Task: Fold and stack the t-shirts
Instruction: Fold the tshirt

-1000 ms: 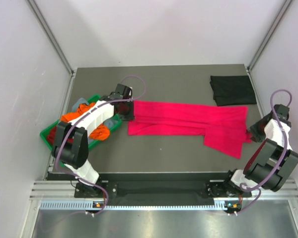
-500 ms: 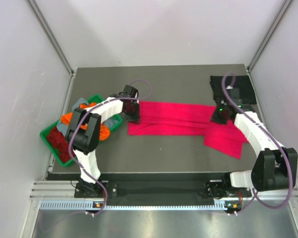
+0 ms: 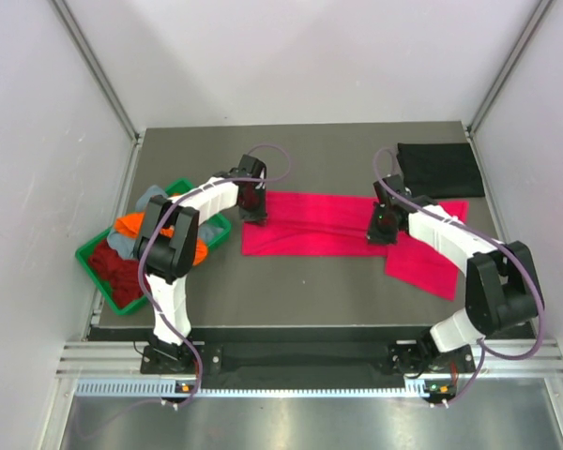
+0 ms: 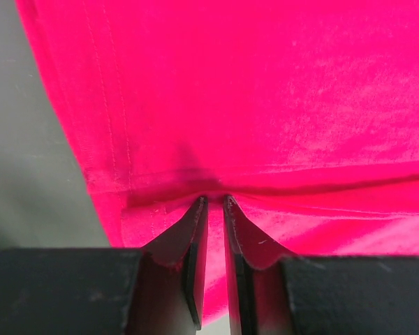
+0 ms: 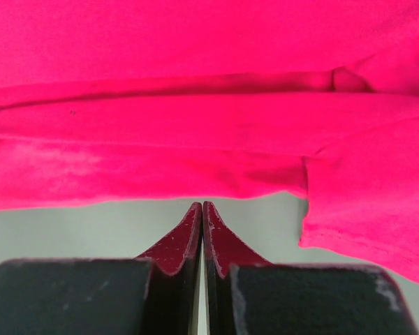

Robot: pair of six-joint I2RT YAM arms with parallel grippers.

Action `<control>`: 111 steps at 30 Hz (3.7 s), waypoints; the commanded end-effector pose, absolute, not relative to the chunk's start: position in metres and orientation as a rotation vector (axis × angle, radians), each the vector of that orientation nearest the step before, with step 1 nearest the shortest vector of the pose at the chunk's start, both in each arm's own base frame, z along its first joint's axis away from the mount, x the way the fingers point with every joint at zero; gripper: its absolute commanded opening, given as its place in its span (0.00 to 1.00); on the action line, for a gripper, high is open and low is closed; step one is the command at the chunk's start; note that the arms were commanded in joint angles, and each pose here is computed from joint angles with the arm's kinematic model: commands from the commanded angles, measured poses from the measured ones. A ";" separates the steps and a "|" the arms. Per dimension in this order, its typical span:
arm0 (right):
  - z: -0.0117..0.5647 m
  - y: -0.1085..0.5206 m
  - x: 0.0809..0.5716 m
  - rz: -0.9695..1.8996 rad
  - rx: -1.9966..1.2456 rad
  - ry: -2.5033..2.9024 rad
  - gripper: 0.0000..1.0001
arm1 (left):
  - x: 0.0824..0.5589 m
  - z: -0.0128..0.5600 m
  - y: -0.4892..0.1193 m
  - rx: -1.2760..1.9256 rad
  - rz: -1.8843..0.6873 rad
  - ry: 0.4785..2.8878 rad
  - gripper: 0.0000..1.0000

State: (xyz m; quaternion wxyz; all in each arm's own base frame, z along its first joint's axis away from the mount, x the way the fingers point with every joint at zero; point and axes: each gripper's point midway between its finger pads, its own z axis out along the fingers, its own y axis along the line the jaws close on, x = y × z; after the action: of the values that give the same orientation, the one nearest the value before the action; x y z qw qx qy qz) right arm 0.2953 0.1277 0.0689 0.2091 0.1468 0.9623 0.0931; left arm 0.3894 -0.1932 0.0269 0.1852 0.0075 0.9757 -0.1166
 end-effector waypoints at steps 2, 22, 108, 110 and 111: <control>0.058 0.126 0.308 0.198 0.429 2.643 0.00 | 0.408 0.035 -0.188 0.003 -0.259 2.693 0.20; 0.035 0.107 0.341 -0.043 0.397 2.639 0.00 | 0.408 0.018 -0.152 -0.034 0.020 2.712 0.18; 0.005 -0.045 0.196 -0.048 1.682 2.261 0.04 | 0.307 0.141 -0.197 0.315 -0.658 2.497 0.34; 0.011 -0.046 0.198 -0.046 1.657 2.268 0.00 | 0.308 0.141 -0.193 0.306 -0.629 2.498 0.34; 0.018 -0.048 0.201 -0.048 1.627 2.276 0.00 | 0.309 0.141 -0.192 0.304 -0.618 2.496 0.35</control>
State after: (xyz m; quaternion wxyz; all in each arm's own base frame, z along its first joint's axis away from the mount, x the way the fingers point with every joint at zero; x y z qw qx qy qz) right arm 0.2030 -0.0345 0.0145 0.1637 0.5825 0.7961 0.0140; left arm 0.2994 -0.1938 0.1316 0.2451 0.1100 0.9333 -0.2385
